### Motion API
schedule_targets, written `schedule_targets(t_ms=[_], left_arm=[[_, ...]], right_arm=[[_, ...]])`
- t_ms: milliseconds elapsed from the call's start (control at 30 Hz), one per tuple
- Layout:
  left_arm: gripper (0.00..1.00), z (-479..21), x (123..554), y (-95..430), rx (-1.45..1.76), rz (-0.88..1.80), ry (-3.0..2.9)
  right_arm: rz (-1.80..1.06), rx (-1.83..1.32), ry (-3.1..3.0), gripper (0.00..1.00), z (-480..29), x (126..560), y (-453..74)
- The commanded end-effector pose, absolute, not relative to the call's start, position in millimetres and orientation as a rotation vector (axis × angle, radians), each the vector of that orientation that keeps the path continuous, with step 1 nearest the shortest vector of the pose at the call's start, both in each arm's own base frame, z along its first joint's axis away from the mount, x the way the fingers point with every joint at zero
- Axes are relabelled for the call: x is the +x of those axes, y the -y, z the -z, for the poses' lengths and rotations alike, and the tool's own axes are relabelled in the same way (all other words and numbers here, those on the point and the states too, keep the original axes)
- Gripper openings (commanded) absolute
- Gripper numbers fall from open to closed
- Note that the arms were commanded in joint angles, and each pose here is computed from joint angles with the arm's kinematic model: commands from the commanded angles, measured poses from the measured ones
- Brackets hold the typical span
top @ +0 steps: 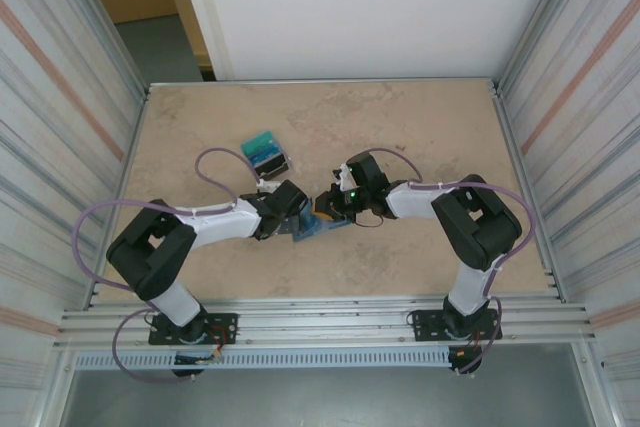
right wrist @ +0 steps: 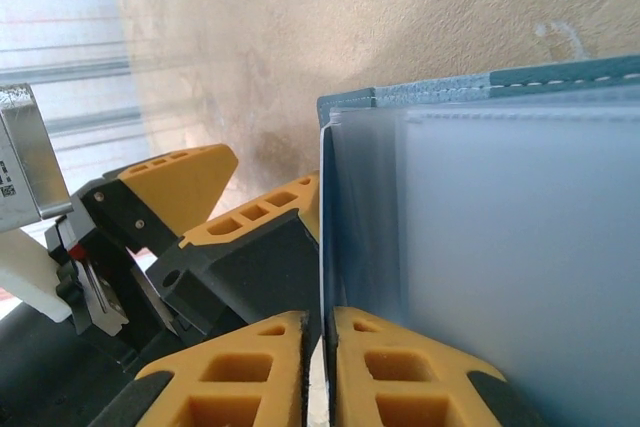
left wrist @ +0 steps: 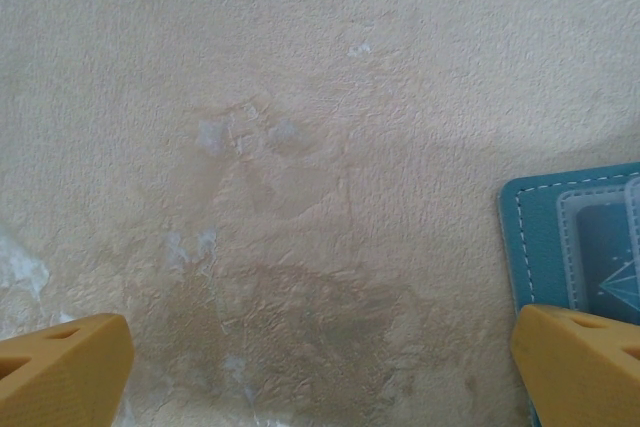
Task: Take the credit cards out of the card holder
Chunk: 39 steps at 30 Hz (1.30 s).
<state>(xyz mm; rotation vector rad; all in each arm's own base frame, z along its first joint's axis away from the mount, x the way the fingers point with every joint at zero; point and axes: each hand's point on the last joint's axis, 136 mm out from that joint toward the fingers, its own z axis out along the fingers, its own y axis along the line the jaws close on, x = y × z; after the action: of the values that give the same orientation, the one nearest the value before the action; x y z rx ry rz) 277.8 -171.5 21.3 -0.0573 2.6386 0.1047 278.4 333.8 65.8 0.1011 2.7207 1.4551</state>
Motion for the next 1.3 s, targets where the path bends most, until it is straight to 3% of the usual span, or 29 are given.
schedule_targets(t_ms=[0,200,633,1067,1267], left_arm=[[0.99,2,260,159,-0.037,-0.191,-2.727],[0.99,2,259,157,-0.04,-0.196,-2.729],[0.99,-6,257,159,-0.073,-0.143,-2.722],[0.99,-85,274,180,-0.13,0.136,-2.56],[0.99,-128,281,207,-0.121,0.487,-2.437]], right_arm=[[-1.491,0.08,-2.675,0.12,-82,280,-333],[-1.401,0.079,-2.701,0.01,-79,281,-324],[-1.122,0.001,-2.75,0.0,-86,286,-296],[-1.04,-0.032,-2.627,0.0,-128,295,-267],[-1.224,-0.062,-2.502,0.0,-159,297,-279]])
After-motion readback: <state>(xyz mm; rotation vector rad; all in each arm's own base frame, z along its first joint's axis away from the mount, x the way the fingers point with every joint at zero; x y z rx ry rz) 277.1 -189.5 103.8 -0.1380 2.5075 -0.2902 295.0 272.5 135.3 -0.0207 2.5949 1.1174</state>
